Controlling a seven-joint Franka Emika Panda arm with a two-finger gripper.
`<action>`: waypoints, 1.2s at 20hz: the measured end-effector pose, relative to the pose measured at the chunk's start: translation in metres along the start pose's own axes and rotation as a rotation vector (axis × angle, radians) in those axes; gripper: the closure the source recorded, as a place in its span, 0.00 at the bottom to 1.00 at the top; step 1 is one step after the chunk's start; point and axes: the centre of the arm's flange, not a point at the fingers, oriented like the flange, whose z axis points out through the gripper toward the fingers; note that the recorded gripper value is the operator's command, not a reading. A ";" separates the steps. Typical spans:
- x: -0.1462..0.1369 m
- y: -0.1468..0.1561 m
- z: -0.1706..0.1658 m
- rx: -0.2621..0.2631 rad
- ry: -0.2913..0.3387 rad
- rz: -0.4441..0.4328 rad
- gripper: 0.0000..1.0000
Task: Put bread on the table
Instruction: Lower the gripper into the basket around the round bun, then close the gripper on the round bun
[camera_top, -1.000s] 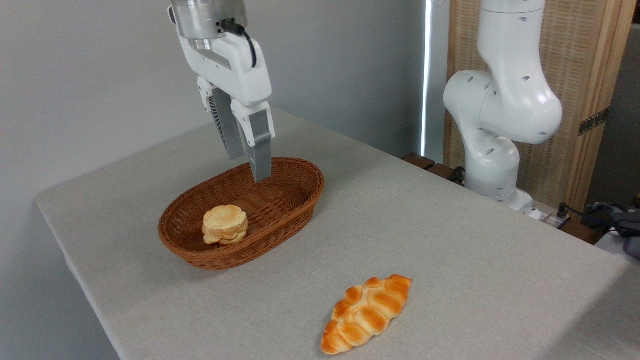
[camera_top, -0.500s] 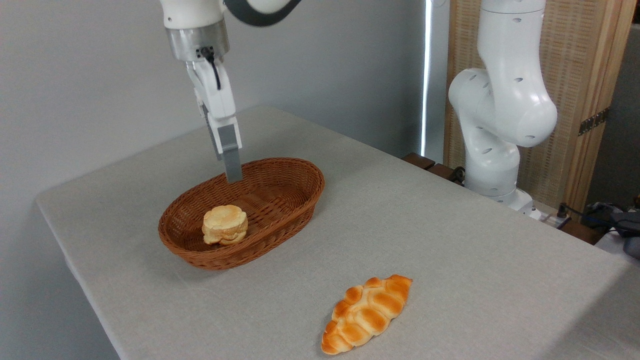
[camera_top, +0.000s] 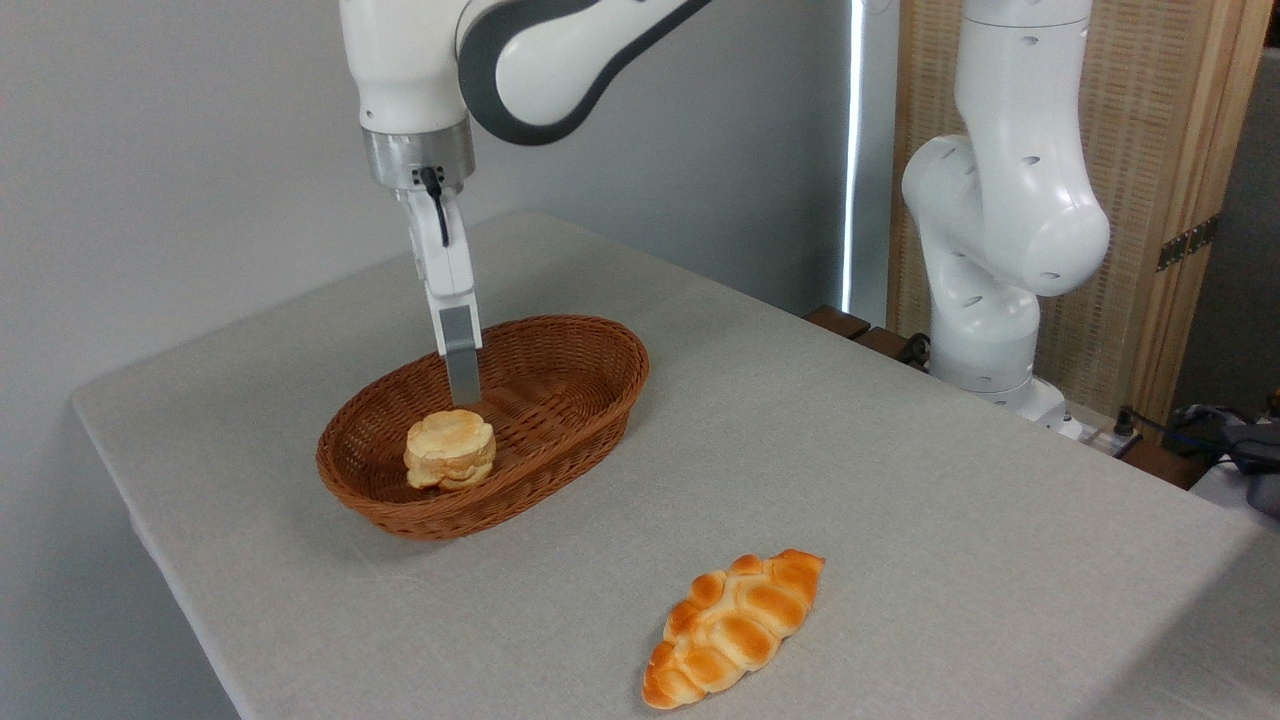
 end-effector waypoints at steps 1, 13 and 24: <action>0.000 0.001 0.006 0.010 0.011 0.001 0.00; -0.005 -0.029 0.039 0.147 0.104 -0.010 0.00; -0.030 -0.057 0.041 0.261 -0.009 0.064 0.05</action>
